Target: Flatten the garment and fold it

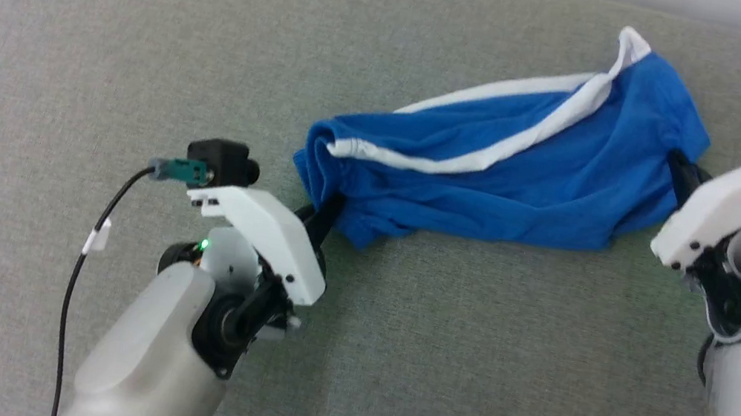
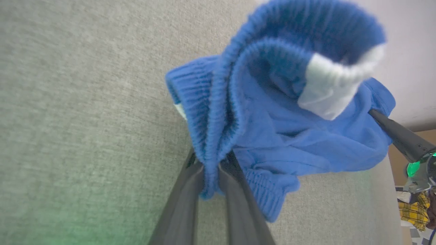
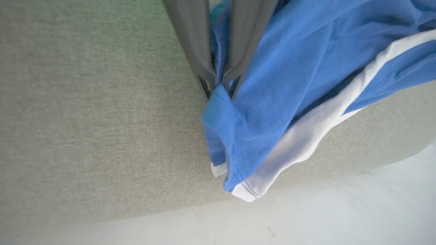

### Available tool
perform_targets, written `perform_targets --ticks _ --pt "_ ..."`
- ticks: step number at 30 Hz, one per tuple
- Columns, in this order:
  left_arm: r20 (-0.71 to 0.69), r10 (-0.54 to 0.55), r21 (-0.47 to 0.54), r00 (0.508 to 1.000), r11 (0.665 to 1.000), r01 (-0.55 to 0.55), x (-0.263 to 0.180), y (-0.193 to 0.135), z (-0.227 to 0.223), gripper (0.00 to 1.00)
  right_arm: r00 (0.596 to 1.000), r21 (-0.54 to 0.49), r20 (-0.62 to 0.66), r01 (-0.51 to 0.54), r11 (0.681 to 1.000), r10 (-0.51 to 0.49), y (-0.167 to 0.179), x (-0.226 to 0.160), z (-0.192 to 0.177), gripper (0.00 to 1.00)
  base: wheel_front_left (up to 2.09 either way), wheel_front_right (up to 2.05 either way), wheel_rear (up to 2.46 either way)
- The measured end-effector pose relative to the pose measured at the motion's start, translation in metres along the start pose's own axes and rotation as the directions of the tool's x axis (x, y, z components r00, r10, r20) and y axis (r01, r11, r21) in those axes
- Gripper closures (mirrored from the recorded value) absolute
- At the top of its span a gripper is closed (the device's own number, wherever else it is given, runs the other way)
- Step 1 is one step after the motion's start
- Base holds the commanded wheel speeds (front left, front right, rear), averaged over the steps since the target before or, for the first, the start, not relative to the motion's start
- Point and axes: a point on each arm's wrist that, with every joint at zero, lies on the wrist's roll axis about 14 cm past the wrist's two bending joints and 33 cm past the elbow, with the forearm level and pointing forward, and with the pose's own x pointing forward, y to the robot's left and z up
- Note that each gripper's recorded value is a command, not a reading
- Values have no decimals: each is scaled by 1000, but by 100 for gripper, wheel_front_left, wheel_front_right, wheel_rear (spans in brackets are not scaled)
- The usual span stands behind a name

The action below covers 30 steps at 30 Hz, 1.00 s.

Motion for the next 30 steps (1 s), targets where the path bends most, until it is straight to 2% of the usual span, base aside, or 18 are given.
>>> perform_targets --ticks 10,18,23,24,26,27,29,30 --pt "-66 -85 -21 994 996 84 -29 -18 -27 100 992 153 102 61 986 -77 -43 -69 -19 100 0 0 0" --pt "-135 -145 -21 980 989 143 -56 -34 -55 100 982 282 113 112 953 -149 -73 -135 -63 100 0 0 0" --pt "-163 -156 -47 974 988 151 -65 -39 -70 98 976 344 136 114 932 -170 -77 -160 -78 100 0 0 0" --pt "-163 -158 -47 974 987 152 -66 -40 -71 82 975 348 141 115 930 -173 -77 -163 -79 100 0 0 0" --pt "-149 -165 -52 975 986 158 -67 -43 -70 56 972 350 157 112 930 -176 -77 -166 -78 100 0 0 0" --pt "-145 -169 -53 975 985 162 -67 -44 -70 49 971 350 163 110 930 -177 -76 -168 -77 100 0 0 0" --pt "-135 -170 -54 976 985 164 -68 -45 -69 11 969 350 173 109 931 -179 -76 -170 -77 100 0 0 0" --pt "-130 -168 -56 977 985 162 -68 -45 -68 0 968 349 178 108 931 -179 -76 -170 -76 100 0 0 0"
